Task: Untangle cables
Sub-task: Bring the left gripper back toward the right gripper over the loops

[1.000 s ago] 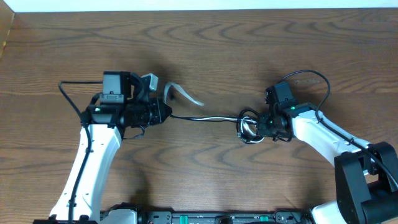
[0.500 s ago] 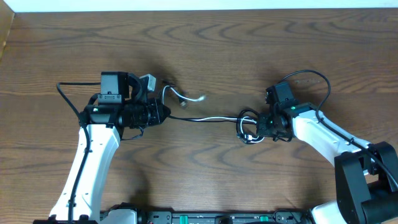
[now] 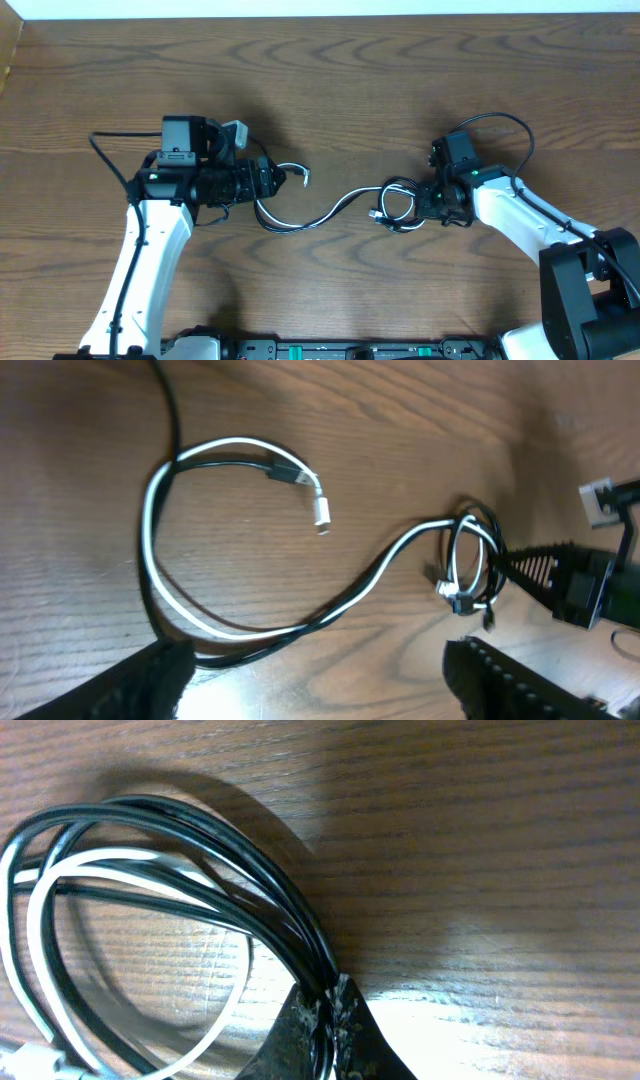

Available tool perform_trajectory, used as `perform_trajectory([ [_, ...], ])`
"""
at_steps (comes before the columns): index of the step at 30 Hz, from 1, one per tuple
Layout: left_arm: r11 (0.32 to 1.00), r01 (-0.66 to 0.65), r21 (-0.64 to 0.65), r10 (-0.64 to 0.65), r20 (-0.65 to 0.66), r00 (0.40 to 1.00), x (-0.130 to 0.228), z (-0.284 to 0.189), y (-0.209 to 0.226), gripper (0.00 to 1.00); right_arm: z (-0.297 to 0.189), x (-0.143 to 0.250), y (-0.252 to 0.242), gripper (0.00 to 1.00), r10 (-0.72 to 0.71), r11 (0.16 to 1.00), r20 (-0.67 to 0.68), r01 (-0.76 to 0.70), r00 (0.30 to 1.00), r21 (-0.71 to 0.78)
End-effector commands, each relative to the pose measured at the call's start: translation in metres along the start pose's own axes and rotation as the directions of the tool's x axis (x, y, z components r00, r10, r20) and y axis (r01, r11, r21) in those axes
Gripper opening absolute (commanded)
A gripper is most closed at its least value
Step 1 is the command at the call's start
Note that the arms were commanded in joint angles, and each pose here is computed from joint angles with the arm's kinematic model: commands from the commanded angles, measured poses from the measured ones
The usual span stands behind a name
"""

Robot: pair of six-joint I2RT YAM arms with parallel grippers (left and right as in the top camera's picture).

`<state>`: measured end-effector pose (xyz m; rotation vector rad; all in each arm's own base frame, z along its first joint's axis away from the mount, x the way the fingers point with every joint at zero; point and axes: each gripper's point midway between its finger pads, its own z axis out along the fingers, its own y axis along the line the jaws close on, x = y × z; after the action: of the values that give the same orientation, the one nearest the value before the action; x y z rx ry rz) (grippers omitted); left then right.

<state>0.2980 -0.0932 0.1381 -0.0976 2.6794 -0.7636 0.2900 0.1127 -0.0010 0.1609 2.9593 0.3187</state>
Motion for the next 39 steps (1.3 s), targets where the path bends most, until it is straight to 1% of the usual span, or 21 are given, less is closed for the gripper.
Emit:
perform_trajectory([
  [1,0.998,-0.052,0.026,0.053,-0.016,0.998,0.006,0.002,-0.013,0.78,0.016,0.028,0.001,0.01,-0.056,0.997,-0.108,0.049,0.993,-0.062],
  [4,0.996,-0.077,0.038,0.079,-0.044,0.996,0.011,0.011,-0.02,0.68,0.015,0.028,0.012,0.01,-0.078,0.99,-0.113,0.064,0.991,-0.125],
  [7,0.993,-0.103,0.051,0.107,-0.078,0.991,0.017,0.023,-0.027,0.59,0.015,0.029,0.013,0.01,-0.078,0.99,-0.114,0.063,0.99,-0.129],
  [9,0.99,-0.121,0.065,0.128,-0.106,0.986,0.022,0.033,-0.034,0.55,0.015,0.029,0.013,0.01,-0.078,0.99,-0.114,0.063,0.99,-0.129],
  [12,0.983,-0.147,0.112,0.163,-0.148,0.975,0.03,0.05,-0.046,0.55,0.015,0.03,0.015,0.01,-0.086,0.987,-0.118,0.069,0.989,-0.144],
  [16,0.968,-0.181,0.172,0.212,-0.185,0.96,0.038,0.072,-0.062,0.55,0.011,0.034,0.028,0.01,-0.116,0.971,-0.135,0.084,0.984,-0.226],
  [21,0.945,-0.199,0.26,0.26,-0.229,0.938,0.052,0.096,-0.08,0.54,0.005,0.036,0.04,0.01,-0.127,0.954,-0.138,0.082,0.982,-0.288],
  [29,0.943,-0.202,0.264,0.28,-0.306,0.91,0.074,0.117,-0.082,0.54,-0.016,0.028,0.054,0.01,-0.168,0.926,-0.071,0.133,0.983,-0.354],
  [35,0.941,-0.211,0.266,0.291,-0.313,0.904,0.078,0.119,-0.084,0.55,-0.039,0.019,0.064,0.01,-0.19,0.904,0.013,0.18,0.982,-0.387],
  [39,0.945,-0.224,0.237,0.293,-0.313,0.904,0.078,0.122,-0.079,0.54,-0.049,0.016,0.067,0.01,-0.195,0.898,0.048,0.198,0.98,-0.393],
])
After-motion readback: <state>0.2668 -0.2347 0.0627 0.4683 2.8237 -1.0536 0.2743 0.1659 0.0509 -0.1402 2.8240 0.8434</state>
